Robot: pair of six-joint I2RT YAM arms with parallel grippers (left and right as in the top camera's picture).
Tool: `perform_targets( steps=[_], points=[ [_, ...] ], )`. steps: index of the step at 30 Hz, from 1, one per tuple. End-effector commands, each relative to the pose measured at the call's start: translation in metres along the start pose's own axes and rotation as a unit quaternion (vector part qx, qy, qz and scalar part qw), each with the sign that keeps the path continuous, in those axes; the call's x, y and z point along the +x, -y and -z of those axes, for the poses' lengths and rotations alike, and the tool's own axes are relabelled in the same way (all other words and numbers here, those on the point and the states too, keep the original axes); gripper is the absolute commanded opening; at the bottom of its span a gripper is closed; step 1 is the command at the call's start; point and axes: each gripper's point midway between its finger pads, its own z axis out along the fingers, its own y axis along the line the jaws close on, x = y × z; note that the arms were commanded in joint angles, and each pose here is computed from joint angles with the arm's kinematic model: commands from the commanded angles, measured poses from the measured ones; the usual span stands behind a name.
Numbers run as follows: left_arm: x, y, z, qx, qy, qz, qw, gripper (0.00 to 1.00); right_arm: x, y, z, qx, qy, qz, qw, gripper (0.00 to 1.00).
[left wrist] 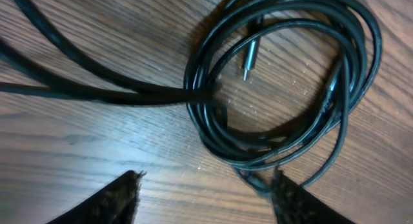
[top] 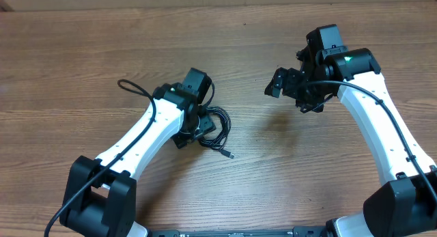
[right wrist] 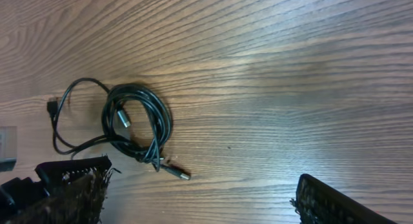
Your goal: Untangle cables
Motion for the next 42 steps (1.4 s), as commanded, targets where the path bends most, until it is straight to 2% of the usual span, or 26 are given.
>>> perform_targets(
  steps=[1, 6, 15, 20, 24, 37, 42],
  points=[
    [0.004, 0.002, -0.004, 0.007, 0.000, 0.026, 1.000, 0.63, -0.004, 0.002, 0.010, 0.007, 0.023, 0.005, 1.000, 0.92],
    [0.001, -0.008, -0.013, -0.011, 0.018, 0.038, 0.999, 0.57, -0.005, 0.001, 0.010, 0.006, 0.025, 0.006, 1.000, 0.92],
    [-0.009, 0.000, -0.031, 0.023, 0.050, 0.049, 0.997, 0.53, -0.004, 0.001, 0.010, 0.006, 0.024, 0.005, 1.000, 0.92],
    [-0.014, -0.002, -0.031, 0.017, 0.065, 0.050, 0.997, 0.43, -0.005, 0.001, 0.010, 0.006, 0.025, 0.006, 1.000, 0.93],
    [-0.014, -0.002, -0.031, 0.018, 0.062, 0.054, 0.996, 0.38, -0.005, 0.001, 0.010, 0.006, 0.025, 0.006, 1.000, 0.93],
    [0.002, 0.001, -0.046, 0.018, 0.012, 0.115, 0.993, 0.36, -0.005, 0.001, 0.010, 0.006, 0.025, 0.005, 1.000, 0.93],
    [0.003, 0.000, -0.050, 0.015, 0.008, 0.117, 0.993, 0.28, -0.005, 0.001, 0.010, 0.006, 0.025, 0.005, 1.000, 0.93]
  ],
)
